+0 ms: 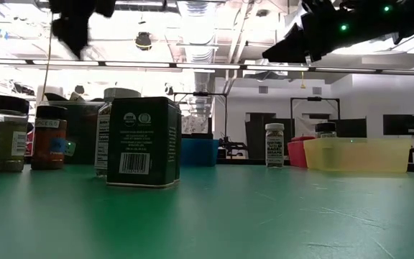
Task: Sort spices by type
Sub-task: Put the black seasoning from the middle left into the yellow bin
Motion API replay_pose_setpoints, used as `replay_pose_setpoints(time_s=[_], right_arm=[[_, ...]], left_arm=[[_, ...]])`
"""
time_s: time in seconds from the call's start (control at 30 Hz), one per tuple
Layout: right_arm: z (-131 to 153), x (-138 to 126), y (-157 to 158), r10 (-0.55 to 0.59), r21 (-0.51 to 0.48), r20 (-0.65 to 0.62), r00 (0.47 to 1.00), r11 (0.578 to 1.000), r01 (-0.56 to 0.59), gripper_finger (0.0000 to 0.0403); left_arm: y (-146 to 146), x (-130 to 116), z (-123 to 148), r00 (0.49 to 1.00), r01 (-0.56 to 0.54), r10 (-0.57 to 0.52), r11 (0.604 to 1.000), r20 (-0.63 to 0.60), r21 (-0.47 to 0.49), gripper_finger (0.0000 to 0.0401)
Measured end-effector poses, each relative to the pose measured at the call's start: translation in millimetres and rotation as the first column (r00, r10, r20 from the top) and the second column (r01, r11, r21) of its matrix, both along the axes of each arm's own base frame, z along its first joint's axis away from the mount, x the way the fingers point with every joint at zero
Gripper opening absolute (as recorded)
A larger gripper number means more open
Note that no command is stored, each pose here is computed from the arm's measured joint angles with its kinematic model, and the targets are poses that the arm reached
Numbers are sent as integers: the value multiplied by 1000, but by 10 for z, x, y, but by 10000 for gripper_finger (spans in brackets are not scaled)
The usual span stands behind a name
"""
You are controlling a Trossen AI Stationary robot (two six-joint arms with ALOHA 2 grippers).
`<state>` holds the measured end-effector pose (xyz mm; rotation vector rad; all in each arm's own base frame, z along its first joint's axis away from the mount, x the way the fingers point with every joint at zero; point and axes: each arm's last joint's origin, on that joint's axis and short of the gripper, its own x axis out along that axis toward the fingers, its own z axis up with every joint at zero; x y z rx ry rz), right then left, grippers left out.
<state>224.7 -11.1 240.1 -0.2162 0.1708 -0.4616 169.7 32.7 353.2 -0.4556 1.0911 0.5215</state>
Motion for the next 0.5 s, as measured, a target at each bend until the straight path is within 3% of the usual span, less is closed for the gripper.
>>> replay_pose_setpoints(time_s=[0.07, 0.17, 0.37, 0.5], right_arm=[[11, 2, -1, 1, -3, 10, 1000, 1000, -1, 284], [8, 2, 1, 6, -3, 7, 1000, 1000, -6, 284], [8, 3, 16, 13, 12, 14, 1000, 1000, -13, 284], [4, 5, 48, 31, 21, 16, 999, 999, -32, 284]], left_arm=[[18, 30, -117, 987, -33, 25, 998, -161, -45, 306], [28, 168, -288, 955, -41, 8, 994, -295, -106, 306], [8, 369, -461, 927, -20, -22, 994, -374, -109, 306], [-16, 384, -468, 922, -4, -10, 999, -387, -37, 306]])
